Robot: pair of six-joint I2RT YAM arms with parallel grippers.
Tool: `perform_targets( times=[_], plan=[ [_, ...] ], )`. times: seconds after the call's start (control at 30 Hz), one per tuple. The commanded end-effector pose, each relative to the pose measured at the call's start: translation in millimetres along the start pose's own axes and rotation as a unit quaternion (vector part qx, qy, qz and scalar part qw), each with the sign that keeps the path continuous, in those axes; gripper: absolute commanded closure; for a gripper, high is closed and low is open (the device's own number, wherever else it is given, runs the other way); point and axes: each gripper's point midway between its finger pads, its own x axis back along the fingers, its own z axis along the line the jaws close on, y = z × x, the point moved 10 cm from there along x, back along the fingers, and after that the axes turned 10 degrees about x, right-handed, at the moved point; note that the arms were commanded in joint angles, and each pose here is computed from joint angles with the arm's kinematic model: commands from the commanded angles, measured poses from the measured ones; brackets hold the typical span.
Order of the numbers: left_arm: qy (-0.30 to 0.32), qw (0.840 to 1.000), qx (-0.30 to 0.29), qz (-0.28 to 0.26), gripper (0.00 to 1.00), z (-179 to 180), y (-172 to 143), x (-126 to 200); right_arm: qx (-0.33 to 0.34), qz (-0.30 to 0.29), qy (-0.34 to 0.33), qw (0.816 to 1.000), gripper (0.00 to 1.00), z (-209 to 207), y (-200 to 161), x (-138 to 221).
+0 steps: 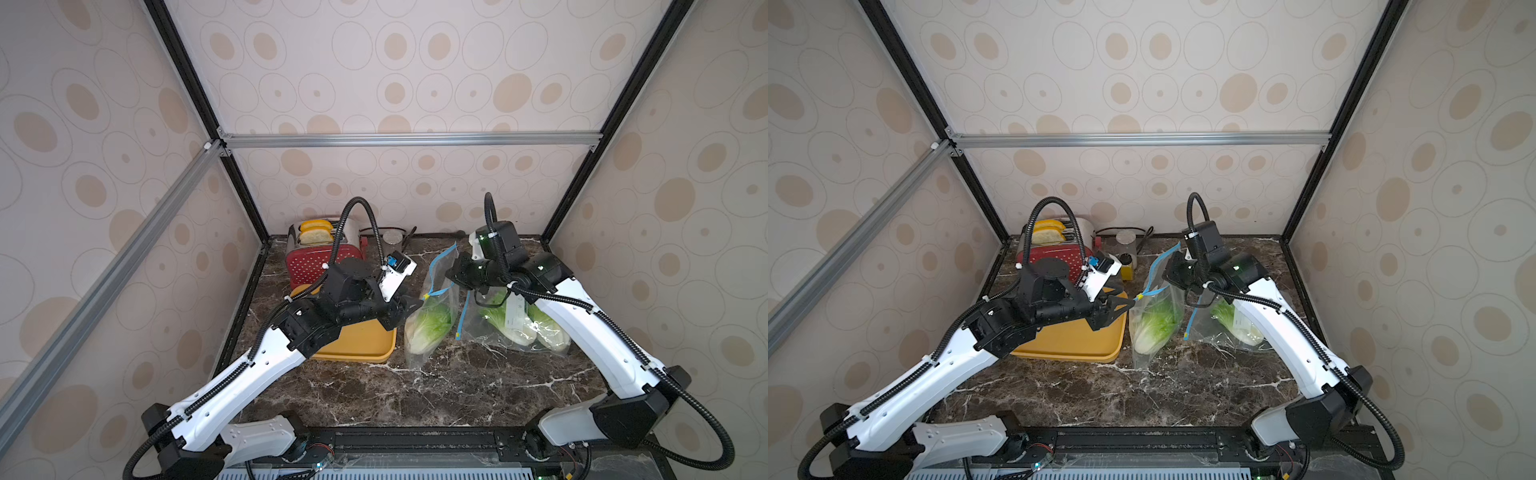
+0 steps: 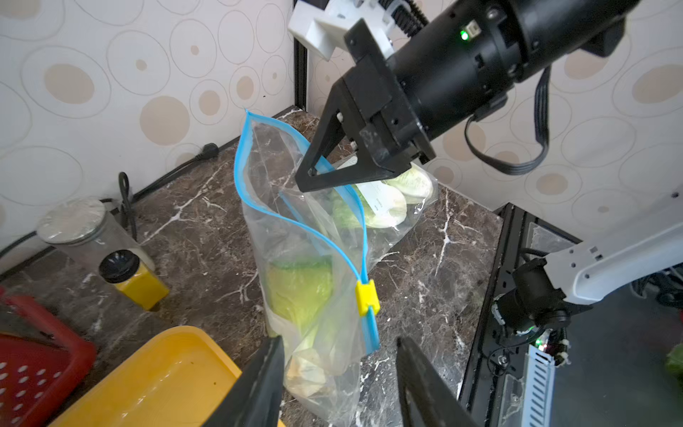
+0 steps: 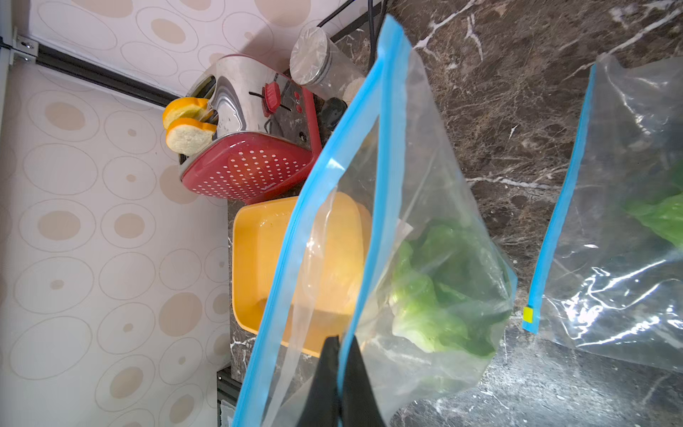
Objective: Put the chinese cabbages into a zipper bag and zip it
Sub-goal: Close the zipper of the food storage bag at the center of the board.
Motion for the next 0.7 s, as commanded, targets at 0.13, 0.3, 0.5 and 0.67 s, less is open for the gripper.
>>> perform_targets(
  times=[0.13, 0.3, 0.5, 0.67],
  plan=[
    [-0.074, 0.996, -0.029, -0.033, 0.49, -7, -4, -18, -0.016, -0.023, 0.009, 1.0, 0.95, 5, 4, 11],
    [-0.03, 0.998, -0.05, -0.029, 0.65, 2, -17, -20, -0.015, -0.029, 0.002, 0.999, 0.92, 7, 7, 16],
    [-0.01, 0.997, -0.07, -0.041, 0.98, 6, -24, -18, -0.012, -0.029, 0.001, 1.0, 0.88, 8, 8, 18],
    [0.004, 0.995, -0.091, -0.031, 1.0, 6, -13, -19, 0.027, -0.012, 0.004, 1.0, 0.68, 15, 10, 33]
  ],
)
